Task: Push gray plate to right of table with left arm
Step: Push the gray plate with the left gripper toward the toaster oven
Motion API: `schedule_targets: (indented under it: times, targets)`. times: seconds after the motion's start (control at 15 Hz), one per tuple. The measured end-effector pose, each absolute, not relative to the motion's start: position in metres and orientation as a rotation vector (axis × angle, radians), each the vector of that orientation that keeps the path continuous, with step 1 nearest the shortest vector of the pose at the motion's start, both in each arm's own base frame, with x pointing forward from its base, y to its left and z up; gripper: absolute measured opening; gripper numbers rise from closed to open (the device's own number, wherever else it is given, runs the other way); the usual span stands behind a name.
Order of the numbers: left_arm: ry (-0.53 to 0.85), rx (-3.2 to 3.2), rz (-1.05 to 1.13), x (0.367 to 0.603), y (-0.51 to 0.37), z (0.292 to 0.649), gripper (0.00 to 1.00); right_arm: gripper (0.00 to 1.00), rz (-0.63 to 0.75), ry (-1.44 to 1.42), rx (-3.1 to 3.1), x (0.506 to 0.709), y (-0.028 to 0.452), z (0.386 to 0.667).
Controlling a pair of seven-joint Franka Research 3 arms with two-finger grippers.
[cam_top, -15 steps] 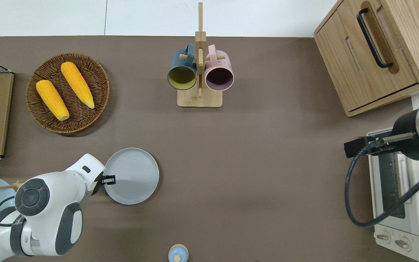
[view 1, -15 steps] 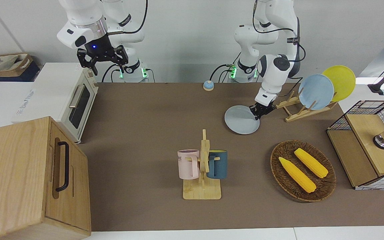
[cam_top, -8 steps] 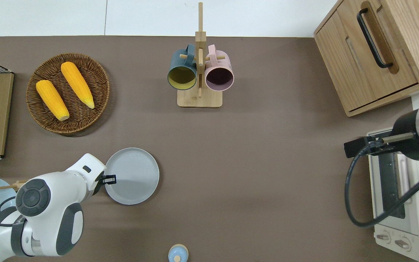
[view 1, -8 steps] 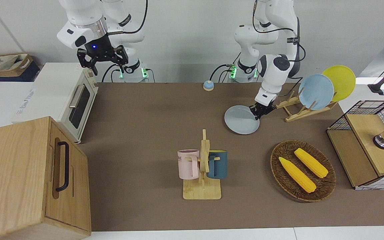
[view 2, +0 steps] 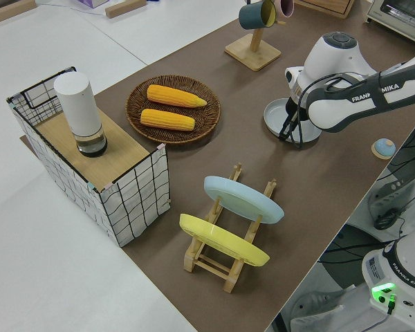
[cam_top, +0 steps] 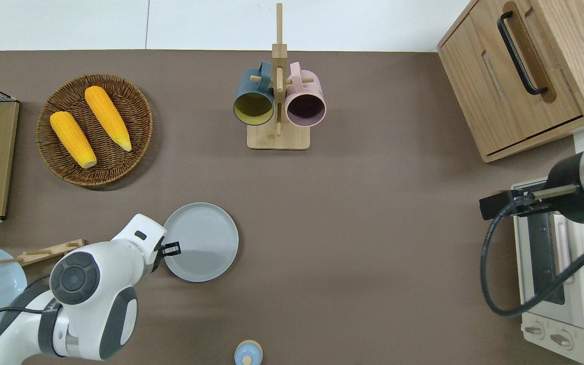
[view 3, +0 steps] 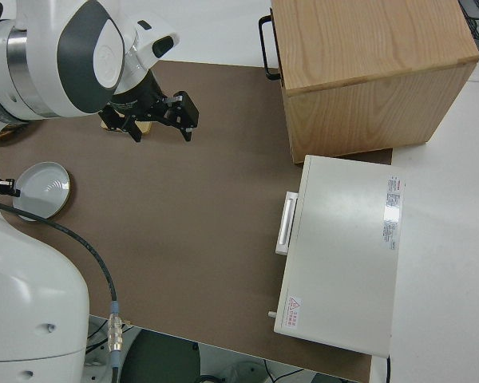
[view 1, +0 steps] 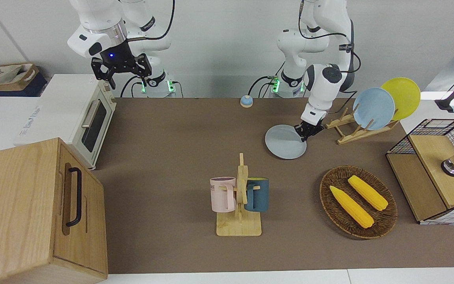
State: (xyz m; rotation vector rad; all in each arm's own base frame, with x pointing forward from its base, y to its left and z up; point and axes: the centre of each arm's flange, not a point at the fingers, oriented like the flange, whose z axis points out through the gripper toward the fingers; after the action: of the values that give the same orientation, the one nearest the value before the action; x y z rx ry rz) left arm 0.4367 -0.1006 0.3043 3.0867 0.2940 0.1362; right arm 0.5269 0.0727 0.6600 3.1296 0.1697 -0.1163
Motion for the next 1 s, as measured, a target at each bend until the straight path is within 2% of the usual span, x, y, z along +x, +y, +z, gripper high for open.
schedule_targets:
  times: [1.0]
  targets:
    - [0.446, 3.095, 0.122, 0.418, -0.214, 0.325, 0.04, 0.99, -0.116, 0.170, 3.130, 0.527, 0.073, 0.660]
